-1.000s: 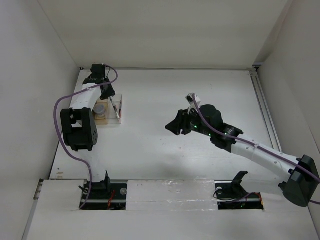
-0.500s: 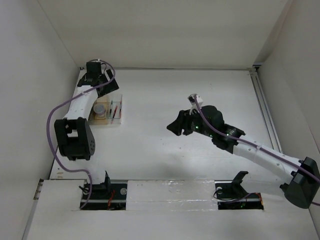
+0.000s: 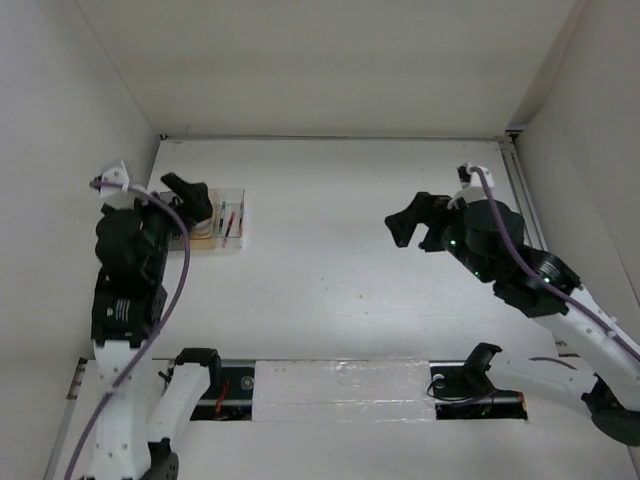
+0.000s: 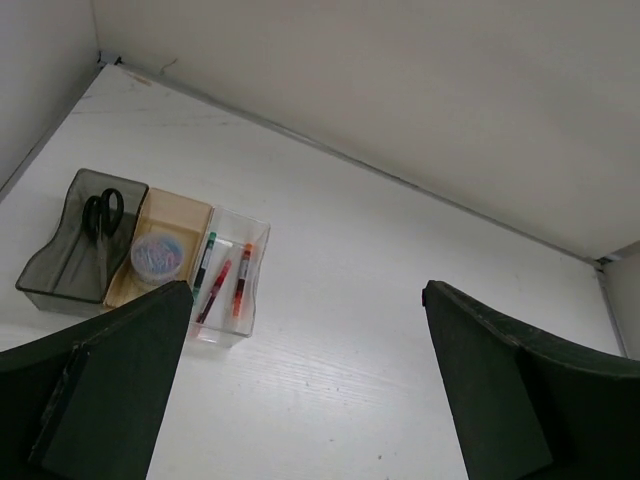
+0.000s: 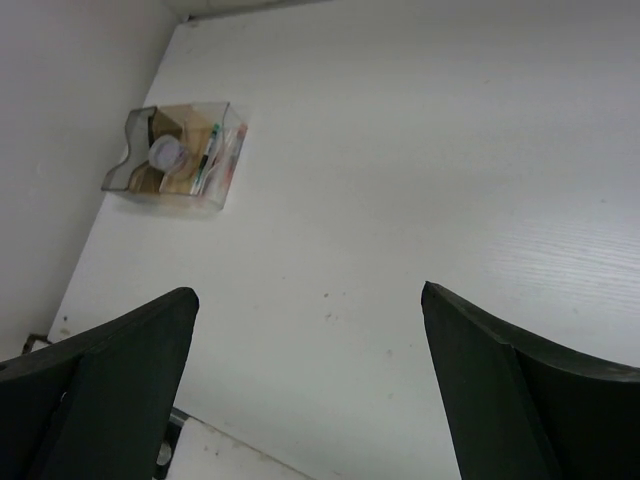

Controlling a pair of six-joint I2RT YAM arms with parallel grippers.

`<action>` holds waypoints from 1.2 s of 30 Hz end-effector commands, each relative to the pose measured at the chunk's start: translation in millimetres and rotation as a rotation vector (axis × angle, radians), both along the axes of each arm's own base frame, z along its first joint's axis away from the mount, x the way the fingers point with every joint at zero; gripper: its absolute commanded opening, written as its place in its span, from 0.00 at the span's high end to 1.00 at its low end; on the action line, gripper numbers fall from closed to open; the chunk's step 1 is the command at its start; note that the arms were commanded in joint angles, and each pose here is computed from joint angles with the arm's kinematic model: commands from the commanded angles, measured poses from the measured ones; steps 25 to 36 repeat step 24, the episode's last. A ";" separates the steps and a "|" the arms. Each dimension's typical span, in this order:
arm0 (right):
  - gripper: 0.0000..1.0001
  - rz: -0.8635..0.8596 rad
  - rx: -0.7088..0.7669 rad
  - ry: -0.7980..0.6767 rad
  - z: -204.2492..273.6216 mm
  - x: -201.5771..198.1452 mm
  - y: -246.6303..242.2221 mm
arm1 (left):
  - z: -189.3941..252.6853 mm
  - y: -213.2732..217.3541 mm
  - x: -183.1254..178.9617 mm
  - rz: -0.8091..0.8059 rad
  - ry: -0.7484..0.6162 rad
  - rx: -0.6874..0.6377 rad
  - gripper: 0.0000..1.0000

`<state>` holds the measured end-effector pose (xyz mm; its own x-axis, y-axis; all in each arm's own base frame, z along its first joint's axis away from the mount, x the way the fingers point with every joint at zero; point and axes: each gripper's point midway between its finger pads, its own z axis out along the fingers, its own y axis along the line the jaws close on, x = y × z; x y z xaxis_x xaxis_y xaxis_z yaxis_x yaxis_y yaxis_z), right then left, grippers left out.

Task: Sort the stationery into containers
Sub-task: Reset both arms

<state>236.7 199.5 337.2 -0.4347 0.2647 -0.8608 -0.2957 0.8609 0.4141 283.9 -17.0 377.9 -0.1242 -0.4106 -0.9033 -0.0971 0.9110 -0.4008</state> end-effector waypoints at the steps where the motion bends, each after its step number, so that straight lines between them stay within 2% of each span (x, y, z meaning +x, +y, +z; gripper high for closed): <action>1: 0.00 -0.162 -0.042 0.005 15.4 -17.9 -55.1 | -21.1 4.9 -40.2 0.024 -0.012 -0.026 0.00; 2: 0.00 -0.185 -0.048 0.011 15.7 -23.3 -65.8 | -41.3 5.2 -46.1 0.024 0.009 -0.025 0.00; 5: 0.00 -0.186 -0.018 -0.012 23.6 -42.7 -87.0 | -51.3 16.3 -78.8 0.092 -0.016 -0.063 0.00; 10: 0.00 -0.170 0.062 -0.052 33.1 -72.9 -114.6 | -5.4 13.0 -118.5 0.049 -0.200 -0.062 0.00; 15: 0.00 -0.167 0.092 -0.038 31.7 -85.9 -124.4 | 1.0 5.1 -135.7 0.000 -0.207 -0.076 0.00; 22: 0.00 -0.189 0.112 -0.051 32.3 -93.1 -137.2 | -19.6 16.4 -137.2 0.061 -0.169 -0.060 0.00; 36: 0.00 -0.214 0.115 -0.063 35.9 -91.9 -142.2 | -21.0 13.9 -135.1 0.046 -0.159 -0.051 0.00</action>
